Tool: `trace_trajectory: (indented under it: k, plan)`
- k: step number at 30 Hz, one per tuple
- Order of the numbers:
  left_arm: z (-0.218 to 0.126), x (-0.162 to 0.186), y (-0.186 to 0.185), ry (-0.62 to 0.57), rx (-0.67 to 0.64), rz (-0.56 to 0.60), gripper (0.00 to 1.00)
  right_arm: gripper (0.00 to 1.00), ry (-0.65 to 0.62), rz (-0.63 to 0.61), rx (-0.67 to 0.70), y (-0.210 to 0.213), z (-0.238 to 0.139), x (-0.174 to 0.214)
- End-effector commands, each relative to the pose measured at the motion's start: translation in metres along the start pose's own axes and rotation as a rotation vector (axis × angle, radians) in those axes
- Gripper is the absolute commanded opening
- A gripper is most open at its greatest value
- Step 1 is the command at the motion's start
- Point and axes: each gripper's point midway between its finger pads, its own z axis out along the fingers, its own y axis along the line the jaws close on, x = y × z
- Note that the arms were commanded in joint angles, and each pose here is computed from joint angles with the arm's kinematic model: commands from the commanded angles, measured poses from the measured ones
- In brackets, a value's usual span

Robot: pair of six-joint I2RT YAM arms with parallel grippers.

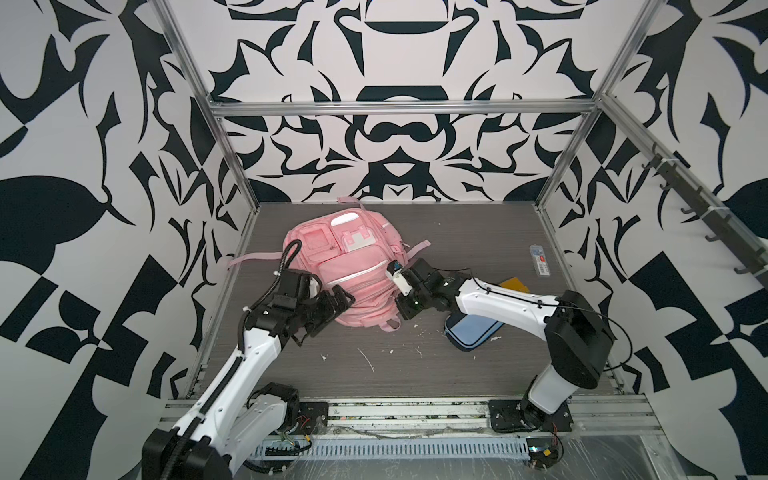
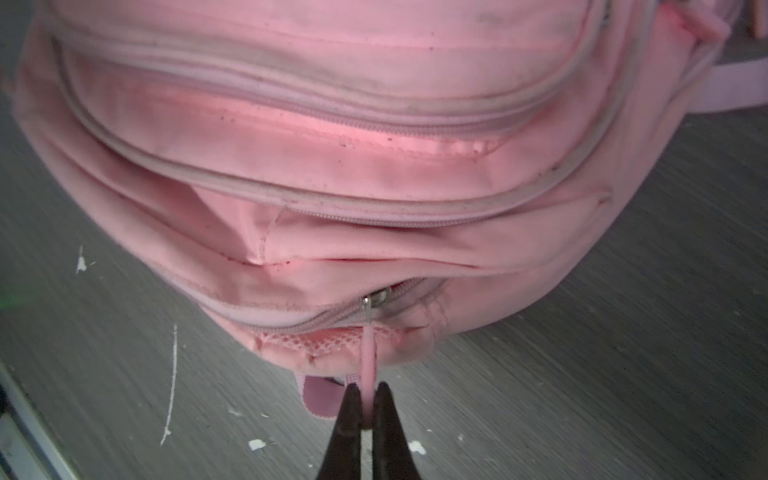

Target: Pack the student bag

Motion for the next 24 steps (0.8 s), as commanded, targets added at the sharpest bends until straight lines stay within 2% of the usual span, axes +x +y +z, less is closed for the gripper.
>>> trace_trajectory:
  k: [1, 9, 10, 11, 14, 18, 22, 24]
  plan:
    - [0.015, 0.013, 0.015, 0.0, -0.017, -0.161, 0.99, 0.0, -0.075, -0.055, -0.084, 0.033, -0.011, -0.024]
    - [0.043, 0.001, 0.017, -0.022, -0.012, -0.205, 1.0, 0.0, -0.091, -0.106, -0.183, 0.061, -0.016, -0.017]
    - [0.047, -0.001, 0.017, -0.024, -0.009, -0.215, 0.96, 0.0, -0.094, -0.108, -0.187, 0.062, -0.017, -0.017]
    - [0.051, -0.002, 0.018, -0.027, -0.005, -0.226, 0.89, 0.0, -0.095, -0.106, -0.186, 0.063, -0.018, -0.016]
    - [0.056, -0.005, 0.018, -0.031, -0.008, -0.237, 0.57, 0.0, -0.1, -0.083, -0.174, 0.06, -0.018, -0.012]
    - [0.052, -0.009, 0.02, -0.056, -0.025, -0.225, 0.28, 0.0, -0.092, -0.045, -0.113, 0.047, -0.018, -0.006]
    - [0.047, -0.012, 0.022, -0.085, -0.033, -0.218, 0.02, 0.0, -0.079, -0.015, -0.002, 0.025, -0.02, 0.004]
    - [0.045, -0.013, 0.023, -0.089, -0.046, -0.209, 0.0, 0.0, -0.062, -0.006, 0.067, 0.01, -0.024, 0.01]
